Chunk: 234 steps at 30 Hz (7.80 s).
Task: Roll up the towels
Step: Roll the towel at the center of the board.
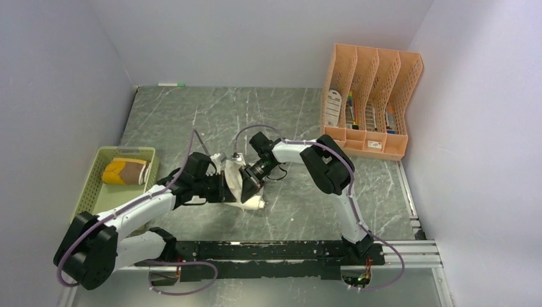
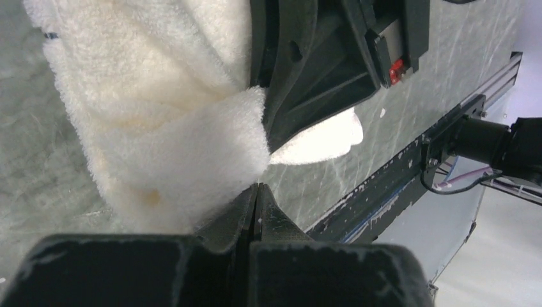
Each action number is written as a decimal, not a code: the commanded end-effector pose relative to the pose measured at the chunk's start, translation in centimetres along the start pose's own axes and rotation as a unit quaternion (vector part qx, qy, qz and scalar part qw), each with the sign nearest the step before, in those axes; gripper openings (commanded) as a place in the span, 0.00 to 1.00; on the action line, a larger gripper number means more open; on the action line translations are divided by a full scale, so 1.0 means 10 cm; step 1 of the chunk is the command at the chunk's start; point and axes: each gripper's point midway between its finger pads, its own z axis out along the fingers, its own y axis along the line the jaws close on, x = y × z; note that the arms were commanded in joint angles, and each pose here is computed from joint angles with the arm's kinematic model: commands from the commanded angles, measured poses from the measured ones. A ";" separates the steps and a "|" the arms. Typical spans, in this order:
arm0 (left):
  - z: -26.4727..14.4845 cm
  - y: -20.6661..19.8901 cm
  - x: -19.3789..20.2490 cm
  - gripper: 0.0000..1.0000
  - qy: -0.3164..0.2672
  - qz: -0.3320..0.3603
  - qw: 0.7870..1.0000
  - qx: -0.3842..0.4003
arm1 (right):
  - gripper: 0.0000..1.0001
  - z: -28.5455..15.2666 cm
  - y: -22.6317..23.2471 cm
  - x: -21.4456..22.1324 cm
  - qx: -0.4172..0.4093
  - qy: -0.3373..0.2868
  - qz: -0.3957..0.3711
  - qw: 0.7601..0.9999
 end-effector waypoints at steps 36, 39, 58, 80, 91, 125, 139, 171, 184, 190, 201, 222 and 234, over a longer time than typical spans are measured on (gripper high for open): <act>0.58 0.55 0.00 0.07 -0.013 -0.045 0.995 -0.093 | 1.00 -2.05 0.46 -0.56 0.472 -0.310 -0.187 0.804; 0.58 0.52 -0.02 0.07 -0.014 -0.047 0.995 -0.084 | 1.00 -1.75 0.71 -0.37 0.510 -0.299 -0.242 0.769; 0.47 0.37 -0.03 0.07 0.002 -0.057 0.998 -0.015 | 0.93 -0.69 0.33 0.08 0.661 -0.085 -0.488 0.564; 0.31 0.33 -0.05 0.07 0.008 -0.065 0.998 0.013 | 0.29 -0.24 -0.27 0.05 0.514 -0.030 -0.431 0.741; -0.22 -0.20 -0.59 0.07 -0.070 0.027 0.996 0.058 | 0.23 -0.24 0.12 -0.14 0.251 -0.019 -0.309 0.917; 0.10 0.50 -0.13 0.07 -0.056 -0.093 0.993 -0.045 | 0.18 0.06 -0.22 0.31 0.000 0.092 -0.052 0.994; 0.40 0.58 -0.22 0.07 -0.051 -0.117 0.991 -0.025 | 1.00 -1.09 -0.77 -0.46 0.488 -0.089 -0.111 0.861; 0.29 0.64 -0.37 0.07 -0.037 -0.116 0.993 0.001 | 1.00 -0.43 0.37 -0.16 0.599 -0.100 -0.577 0.545; 0.19 0.62 -0.38 0.07 -0.040 -0.113 0.993 0.007 | 0.93 -0.10 0.02 -0.12 0.573 -0.045 -0.585 0.572; 0.15 0.59 -0.34 0.07 -0.040 -0.116 0.992 0.012 | 0.87 -0.07 -0.19 -0.16 0.582 -0.037 -0.563 0.585; 0.10 0.59 -0.30 0.07 -0.036 -0.114 0.993 0.008 | 0.73 -0.24 -0.52 -0.28 0.587 -0.035 -0.514 0.625; -0.37 0.25 -0.87 0.07 -0.097 -0.023 0.995 0.007 | 0.17 -0.17 -0.18 -0.35 0.331 0.004 -0.418 0.846; -0.54 0.09 -0.86 0.07 -0.091 0.008 0.995 0.031 | 0.19 0.17 -0.05 0.08 0.102 0.099 -0.171 0.975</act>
